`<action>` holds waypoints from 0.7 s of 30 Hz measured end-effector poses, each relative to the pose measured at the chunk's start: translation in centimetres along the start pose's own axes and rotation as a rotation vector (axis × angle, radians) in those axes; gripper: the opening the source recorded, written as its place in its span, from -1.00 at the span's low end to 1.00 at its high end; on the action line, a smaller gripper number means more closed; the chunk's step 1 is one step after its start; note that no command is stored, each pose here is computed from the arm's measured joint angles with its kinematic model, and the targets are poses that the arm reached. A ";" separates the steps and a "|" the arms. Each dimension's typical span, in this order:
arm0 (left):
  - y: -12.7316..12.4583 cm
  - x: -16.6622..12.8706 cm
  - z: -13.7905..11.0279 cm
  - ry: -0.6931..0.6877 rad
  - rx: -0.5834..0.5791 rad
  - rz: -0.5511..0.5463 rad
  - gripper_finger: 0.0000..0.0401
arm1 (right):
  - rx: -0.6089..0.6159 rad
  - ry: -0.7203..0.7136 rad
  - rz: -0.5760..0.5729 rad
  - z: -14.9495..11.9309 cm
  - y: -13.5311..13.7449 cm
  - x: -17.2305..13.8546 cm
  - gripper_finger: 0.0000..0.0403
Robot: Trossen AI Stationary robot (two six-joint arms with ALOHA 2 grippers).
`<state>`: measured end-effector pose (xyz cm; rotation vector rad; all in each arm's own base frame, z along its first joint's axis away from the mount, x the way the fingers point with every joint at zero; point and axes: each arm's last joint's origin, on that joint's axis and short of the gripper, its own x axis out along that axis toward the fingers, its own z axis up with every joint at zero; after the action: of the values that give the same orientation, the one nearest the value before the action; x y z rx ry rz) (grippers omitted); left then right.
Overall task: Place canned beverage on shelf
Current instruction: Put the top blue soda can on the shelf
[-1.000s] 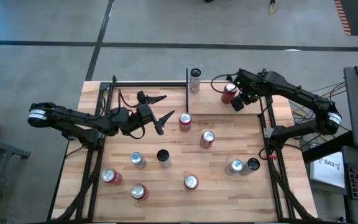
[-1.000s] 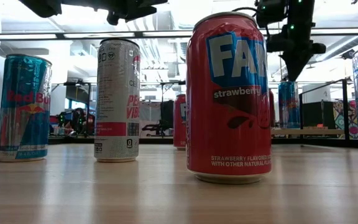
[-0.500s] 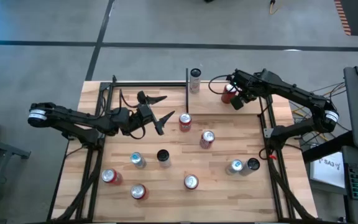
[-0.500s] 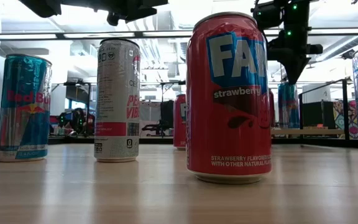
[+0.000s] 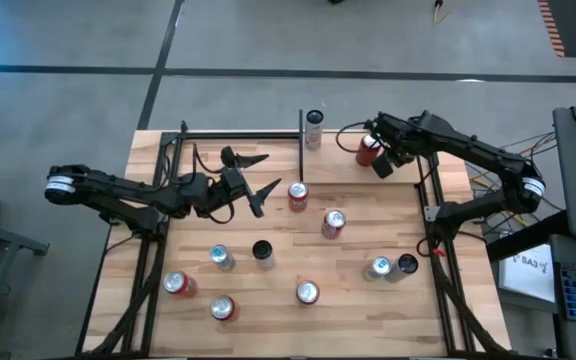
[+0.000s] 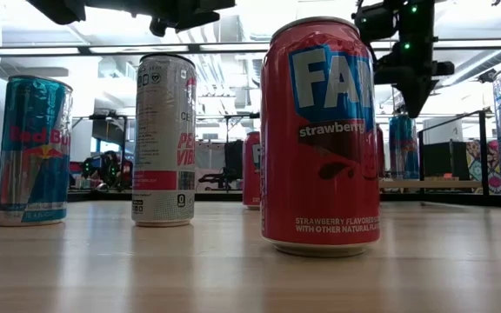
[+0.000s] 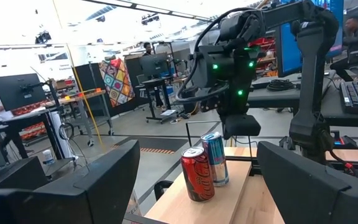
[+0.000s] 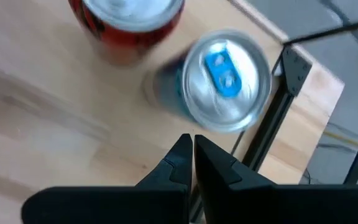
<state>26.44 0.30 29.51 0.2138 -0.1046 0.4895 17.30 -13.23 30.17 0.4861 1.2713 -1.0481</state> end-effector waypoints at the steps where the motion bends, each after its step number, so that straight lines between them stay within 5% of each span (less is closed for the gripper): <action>1: 0.0 0.0 0.0 0.000 0.000 0.000 0.55 | -0.002 -0.011 -0.002 0.1 0.1 0.1 -0.96; 21: 0.0 0.0 0.0 -0.001 0.000 0.000 0.55 | -0.033 -0.006 -0.005 0.4 0.2 0.1 -0.96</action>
<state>26.44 0.30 29.51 0.2136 -0.1053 0.4896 17.65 -13.51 30.15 0.4542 1.2833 -1.0305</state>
